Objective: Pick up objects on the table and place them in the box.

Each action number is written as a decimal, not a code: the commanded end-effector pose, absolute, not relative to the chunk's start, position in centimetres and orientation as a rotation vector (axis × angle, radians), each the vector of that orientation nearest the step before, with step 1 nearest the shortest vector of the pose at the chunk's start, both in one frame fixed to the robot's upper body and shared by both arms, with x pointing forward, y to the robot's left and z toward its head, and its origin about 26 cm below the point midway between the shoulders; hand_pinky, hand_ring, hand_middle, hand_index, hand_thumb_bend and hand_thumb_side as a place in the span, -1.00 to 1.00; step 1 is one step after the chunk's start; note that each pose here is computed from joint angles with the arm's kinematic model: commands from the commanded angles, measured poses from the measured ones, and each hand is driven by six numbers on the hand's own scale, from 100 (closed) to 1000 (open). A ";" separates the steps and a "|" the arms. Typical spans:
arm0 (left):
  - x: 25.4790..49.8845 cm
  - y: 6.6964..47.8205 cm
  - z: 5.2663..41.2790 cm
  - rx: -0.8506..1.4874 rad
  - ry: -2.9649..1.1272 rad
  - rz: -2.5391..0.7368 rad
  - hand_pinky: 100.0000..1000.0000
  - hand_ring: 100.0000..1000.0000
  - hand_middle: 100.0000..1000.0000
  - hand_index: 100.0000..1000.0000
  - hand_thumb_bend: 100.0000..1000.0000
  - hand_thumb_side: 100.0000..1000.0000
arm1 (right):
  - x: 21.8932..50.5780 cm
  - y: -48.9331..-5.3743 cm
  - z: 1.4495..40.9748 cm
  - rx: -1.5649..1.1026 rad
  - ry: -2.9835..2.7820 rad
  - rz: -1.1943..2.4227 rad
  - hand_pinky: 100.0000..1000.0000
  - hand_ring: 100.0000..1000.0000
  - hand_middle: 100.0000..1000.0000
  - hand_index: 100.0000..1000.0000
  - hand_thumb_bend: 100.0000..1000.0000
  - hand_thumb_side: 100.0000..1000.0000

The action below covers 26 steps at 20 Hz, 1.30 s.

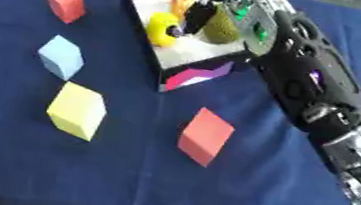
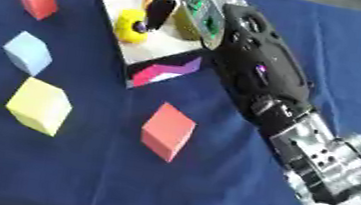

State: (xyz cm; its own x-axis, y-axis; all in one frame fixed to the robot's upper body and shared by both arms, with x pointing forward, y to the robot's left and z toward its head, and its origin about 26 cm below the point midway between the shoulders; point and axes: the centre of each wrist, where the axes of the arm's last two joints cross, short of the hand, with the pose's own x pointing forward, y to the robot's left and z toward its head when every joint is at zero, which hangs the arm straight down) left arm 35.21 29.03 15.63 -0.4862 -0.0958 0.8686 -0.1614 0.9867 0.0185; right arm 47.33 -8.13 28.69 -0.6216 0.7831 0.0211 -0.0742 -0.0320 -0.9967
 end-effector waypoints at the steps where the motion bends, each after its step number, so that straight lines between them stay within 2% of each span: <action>1: 35.1 29.2 16.3 0.188 -2.101 0.060 0.38 0.41 0.10 0.26 -1.00 0.39 | 47.0 -9.0 31.2 -0.805 -1.671 1.690 0.61 0.72 0.62 0.75 -0.12 -0.69; 4: 35.1 29.5 16.1 0.200 -2.096 0.058 0.38 0.41 0.10 0.26 -1.00 0.39 | 46.0 -10.3 33.7 -0.808 -1.749 1.642 0.59 0.69 0.59 0.73 -0.19 -0.75; 6: 35.0 29.8 16.0 0.214 -2.091 0.059 0.38 0.42 0.10 0.26 -1.00 0.39 | 45.3 -11.9 35.4 -0.786 -1.780 1.595 0.59 0.68 0.58 0.72 -0.44 -0.62; 8: 34.8 30.2 15.9 0.231 -2.085 0.061 0.38 0.42 0.10 0.26 -1.00 0.39 | 44.2 -13.9 37.0 -0.769 -1.794 1.539 0.60 0.68 0.58 0.72 -0.47 -0.54; 13: 34.6 30.8 15.6 0.260 -2.073 0.057 0.38 0.42 0.10 0.26 -1.00 0.40 | 39.8 -17.1 39.4 -0.721 -1.832 1.541 0.61 0.68 0.57 0.71 -0.41 -0.54; 19: 34.5 31.2 15.6 0.281 -2.070 0.054 0.38 0.42 0.10 0.26 -1.00 0.40 | 31.8 -18.2 40.6 -0.669 -1.919 1.830 0.61 0.69 0.55 0.69 -0.20 -0.64; 21: 34.5 31.2 15.6 0.283 -2.071 0.052 0.38 0.42 0.10 0.26 -1.00 0.40 | 29.5 -18.2 40.5 -0.628 -1.919 1.953 0.61 0.69 0.54 0.69 -0.18 -0.63; 23: 34.5 31.2 15.7 0.282 -2.073 0.049 0.38 0.42 0.10 0.26 -1.00 0.39 | 27.8 -18.2 40.2 -0.579 -1.881 2.068 0.62 0.69 0.55 0.69 -0.18 -0.59; 26: 34.5 31.2 15.7 0.282 -2.074 0.047 0.38 0.42 0.10 0.26 -1.00 0.40 | 27.3 -18.3 39.9 -0.521 -1.808 2.201 0.63 0.71 0.56 0.70 -0.18 -0.56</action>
State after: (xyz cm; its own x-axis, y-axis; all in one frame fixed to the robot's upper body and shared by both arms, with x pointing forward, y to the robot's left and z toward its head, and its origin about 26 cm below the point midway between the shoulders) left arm 34.56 30.64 14.60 -0.4473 -0.1497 0.8818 -0.2065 0.9765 0.0610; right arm 28.25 -17.93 39.15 -0.9019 0.4246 -0.0796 0.0113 -0.1609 -0.9869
